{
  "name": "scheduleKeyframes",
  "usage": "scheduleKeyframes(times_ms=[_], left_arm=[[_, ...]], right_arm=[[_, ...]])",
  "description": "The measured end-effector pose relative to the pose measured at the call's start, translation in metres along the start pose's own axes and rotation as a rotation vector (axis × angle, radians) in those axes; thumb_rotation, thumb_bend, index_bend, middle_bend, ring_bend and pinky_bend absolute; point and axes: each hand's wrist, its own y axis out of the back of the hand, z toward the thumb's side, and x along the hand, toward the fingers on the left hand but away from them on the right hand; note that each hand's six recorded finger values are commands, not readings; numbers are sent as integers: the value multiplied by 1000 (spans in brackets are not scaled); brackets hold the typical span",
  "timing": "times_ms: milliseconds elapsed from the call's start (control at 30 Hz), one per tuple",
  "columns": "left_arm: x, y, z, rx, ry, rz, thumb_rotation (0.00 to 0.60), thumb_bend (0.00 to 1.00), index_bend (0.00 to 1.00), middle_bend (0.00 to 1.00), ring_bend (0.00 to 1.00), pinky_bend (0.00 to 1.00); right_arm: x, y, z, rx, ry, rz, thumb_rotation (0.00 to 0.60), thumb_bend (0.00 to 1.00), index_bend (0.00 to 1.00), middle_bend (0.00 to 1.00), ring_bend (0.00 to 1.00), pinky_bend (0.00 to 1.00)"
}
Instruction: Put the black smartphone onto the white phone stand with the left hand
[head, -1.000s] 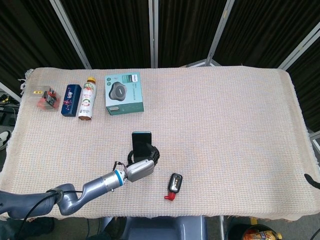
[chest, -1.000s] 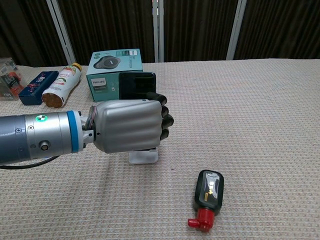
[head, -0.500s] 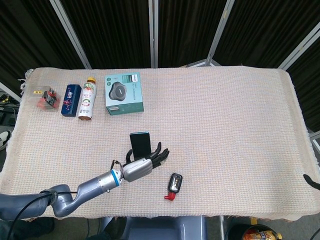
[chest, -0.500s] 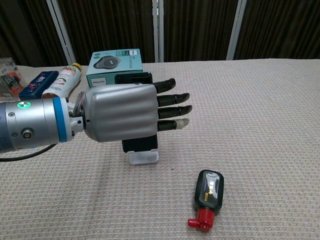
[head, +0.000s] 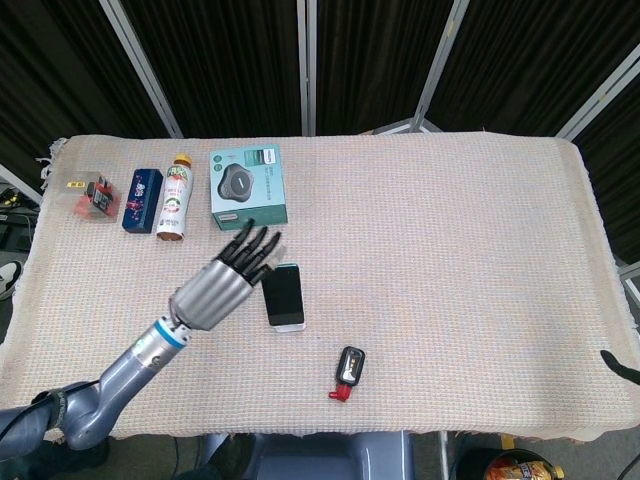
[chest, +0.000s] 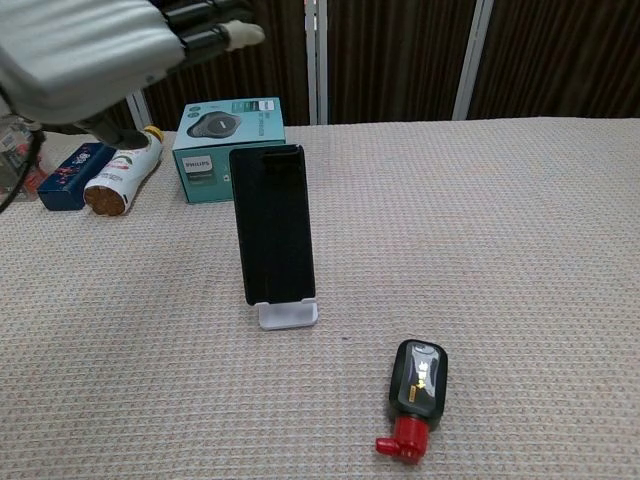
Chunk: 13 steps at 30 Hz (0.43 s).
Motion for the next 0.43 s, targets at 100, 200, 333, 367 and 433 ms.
scheduleKeyframes(times_ms=[100, 200, 333, 367, 433], left_arm=[[-26, -19, -30, -158, 117, -90, 600, 0, 0, 0, 0, 0], [-58, -36, -53, -305, 221, -175, 600, 0, 0, 0, 0, 0], [-99, -52, -71, -479, 328, -250, 600, 0, 0, 0, 0, 0], [-111, -56, -74, -525, 355, -269, 600, 0, 0, 0, 0, 0], [-130, -61, -78, -586, 392, -300, 600, 0, 0, 0, 0, 0]], right_arm=[[1, -1, 2, 2, 7, 4, 600, 0, 0, 0, 0, 0], [2, -2, 4, 7, 14, 8, 600, 0, 0, 0, 0, 0], [3, -3, 7, 15, 23, 9, 600, 0, 0, 0, 0, 0], [3, -3, 8, 17, 24, 8, 600, 0, 0, 0, 0, 0], [4, -3, 9, 21, 27, 7, 600, 0, 0, 0, 0, 0]])
